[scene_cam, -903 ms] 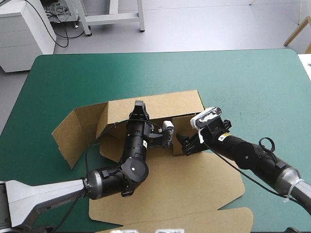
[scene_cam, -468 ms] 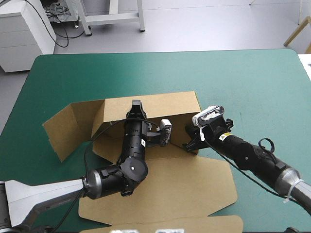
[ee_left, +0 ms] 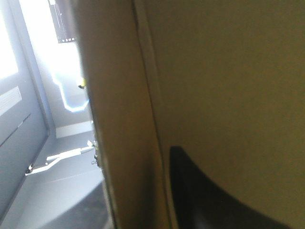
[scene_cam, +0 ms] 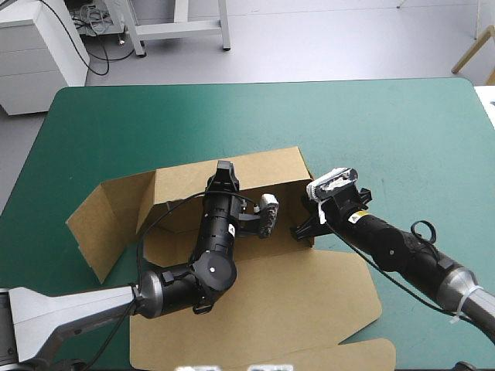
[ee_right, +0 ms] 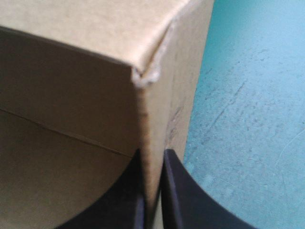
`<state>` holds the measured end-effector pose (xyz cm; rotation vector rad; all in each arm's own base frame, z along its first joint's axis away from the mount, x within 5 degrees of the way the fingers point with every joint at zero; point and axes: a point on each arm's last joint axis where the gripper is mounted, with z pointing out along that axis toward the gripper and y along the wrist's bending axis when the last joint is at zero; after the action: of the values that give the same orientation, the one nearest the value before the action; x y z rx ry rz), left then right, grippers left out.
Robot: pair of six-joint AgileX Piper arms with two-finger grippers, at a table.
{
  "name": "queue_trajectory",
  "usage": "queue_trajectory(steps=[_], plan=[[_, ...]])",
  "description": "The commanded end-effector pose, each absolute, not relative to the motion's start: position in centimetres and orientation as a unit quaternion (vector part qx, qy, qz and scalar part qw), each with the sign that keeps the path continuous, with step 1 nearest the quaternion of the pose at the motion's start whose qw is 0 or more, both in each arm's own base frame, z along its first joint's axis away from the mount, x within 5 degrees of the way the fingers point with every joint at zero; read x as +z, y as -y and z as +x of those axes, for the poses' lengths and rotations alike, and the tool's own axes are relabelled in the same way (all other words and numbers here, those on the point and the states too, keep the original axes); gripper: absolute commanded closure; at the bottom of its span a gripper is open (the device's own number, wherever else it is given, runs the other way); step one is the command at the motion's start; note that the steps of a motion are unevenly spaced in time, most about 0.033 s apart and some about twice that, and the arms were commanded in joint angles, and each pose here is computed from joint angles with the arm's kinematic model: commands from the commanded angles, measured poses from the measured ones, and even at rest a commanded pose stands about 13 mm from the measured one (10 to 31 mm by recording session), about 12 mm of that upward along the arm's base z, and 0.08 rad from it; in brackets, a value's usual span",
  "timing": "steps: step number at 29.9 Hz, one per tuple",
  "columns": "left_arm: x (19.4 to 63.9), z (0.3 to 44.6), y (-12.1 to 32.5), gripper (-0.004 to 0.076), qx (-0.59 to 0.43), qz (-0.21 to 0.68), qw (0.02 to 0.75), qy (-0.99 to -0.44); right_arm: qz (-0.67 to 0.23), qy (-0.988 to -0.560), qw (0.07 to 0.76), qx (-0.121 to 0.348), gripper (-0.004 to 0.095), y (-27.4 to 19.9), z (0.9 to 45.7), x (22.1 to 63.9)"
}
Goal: Fold the box
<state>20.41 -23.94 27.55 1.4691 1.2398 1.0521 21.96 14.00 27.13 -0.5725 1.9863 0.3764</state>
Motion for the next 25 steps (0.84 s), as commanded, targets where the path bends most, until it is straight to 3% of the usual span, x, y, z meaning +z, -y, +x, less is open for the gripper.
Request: queue_trajectory(steps=[1,2,5,16,25], plan=[[30.0,20.2,24.2,0.036,0.446,0.581,0.504,-0.458,-0.229,-0.792,0.545,0.154,0.0927,-13.9,22.0,29.5],[30.0,20.2,24.3,0.0286,0.442,0.579,0.507,-0.461,-0.228,-0.792,0.545,0.153,0.0927,-13.9,22.1,29.5],[30.0,20.2,24.3,0.0196,0.439,0.576,0.51,-0.465,-0.226,-0.791,0.549,0.152,0.0927,-13.9,22.1,29.6],[30.3,20.1,24.0,0.0195,0.457,0.56,0.508,-0.469,-0.17,-0.767,0.606,0.124,0.0927,-12.9,23.4,30.7],[30.3,19.2,24.7,0.0195,0.45,0.566,0.517,-0.458,-0.118,-0.759,0.634,0.085,0.0927,-11.0,28.3,33.3]])
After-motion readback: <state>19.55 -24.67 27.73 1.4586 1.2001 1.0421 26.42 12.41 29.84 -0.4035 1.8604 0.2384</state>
